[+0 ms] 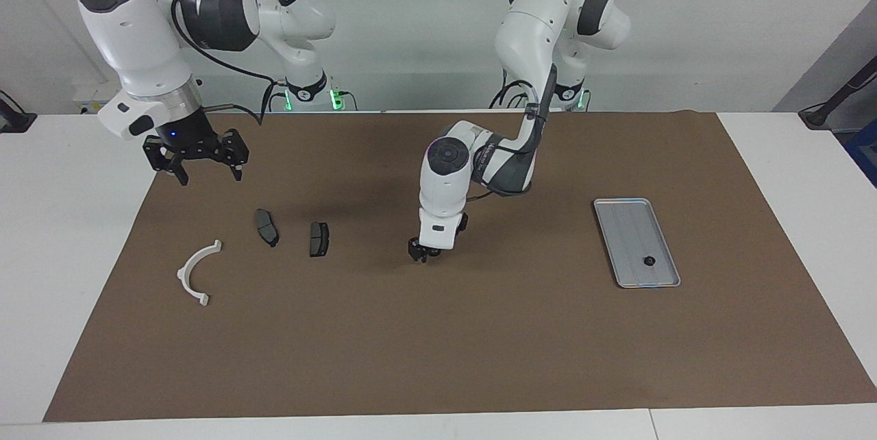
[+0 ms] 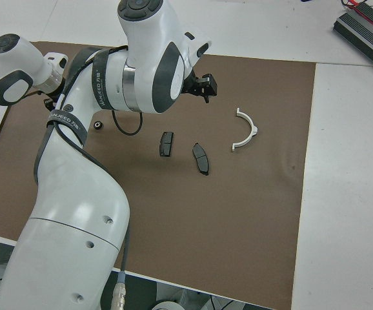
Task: Place bearing gear from tray to pile
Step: 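Grasp the mid-table gear with the right gripper while the left gripper returns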
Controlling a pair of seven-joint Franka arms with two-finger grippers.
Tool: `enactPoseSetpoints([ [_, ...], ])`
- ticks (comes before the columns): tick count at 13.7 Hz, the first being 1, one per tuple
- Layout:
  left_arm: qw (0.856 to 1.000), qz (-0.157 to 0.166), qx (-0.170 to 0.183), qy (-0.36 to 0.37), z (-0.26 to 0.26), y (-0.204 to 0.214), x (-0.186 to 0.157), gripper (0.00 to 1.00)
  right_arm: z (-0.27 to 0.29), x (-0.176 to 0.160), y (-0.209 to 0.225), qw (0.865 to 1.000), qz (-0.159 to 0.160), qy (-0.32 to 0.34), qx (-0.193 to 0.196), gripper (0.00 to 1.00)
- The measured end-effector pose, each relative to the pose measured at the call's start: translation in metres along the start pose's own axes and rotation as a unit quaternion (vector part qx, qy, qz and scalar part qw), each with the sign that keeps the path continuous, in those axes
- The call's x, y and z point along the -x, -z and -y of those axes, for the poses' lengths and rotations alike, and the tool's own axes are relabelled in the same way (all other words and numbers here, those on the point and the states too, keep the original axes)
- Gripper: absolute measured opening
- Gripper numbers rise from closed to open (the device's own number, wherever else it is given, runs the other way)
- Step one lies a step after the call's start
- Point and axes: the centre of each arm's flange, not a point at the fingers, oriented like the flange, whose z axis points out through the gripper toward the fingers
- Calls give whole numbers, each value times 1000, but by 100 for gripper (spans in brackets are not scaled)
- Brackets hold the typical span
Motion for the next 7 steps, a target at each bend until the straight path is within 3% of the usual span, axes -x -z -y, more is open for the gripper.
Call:
enactPoseSetpoints([
  [4, 998, 12, -20, -52, 50, 22, -64, 100, 7, -19, -29, 1000, 4, 2, -12, 100],
  [7, 993, 21, -24, -114, 116, 34, -129, 100, 46, -48, -68, 1000, 22, 3, -20, 100],
])
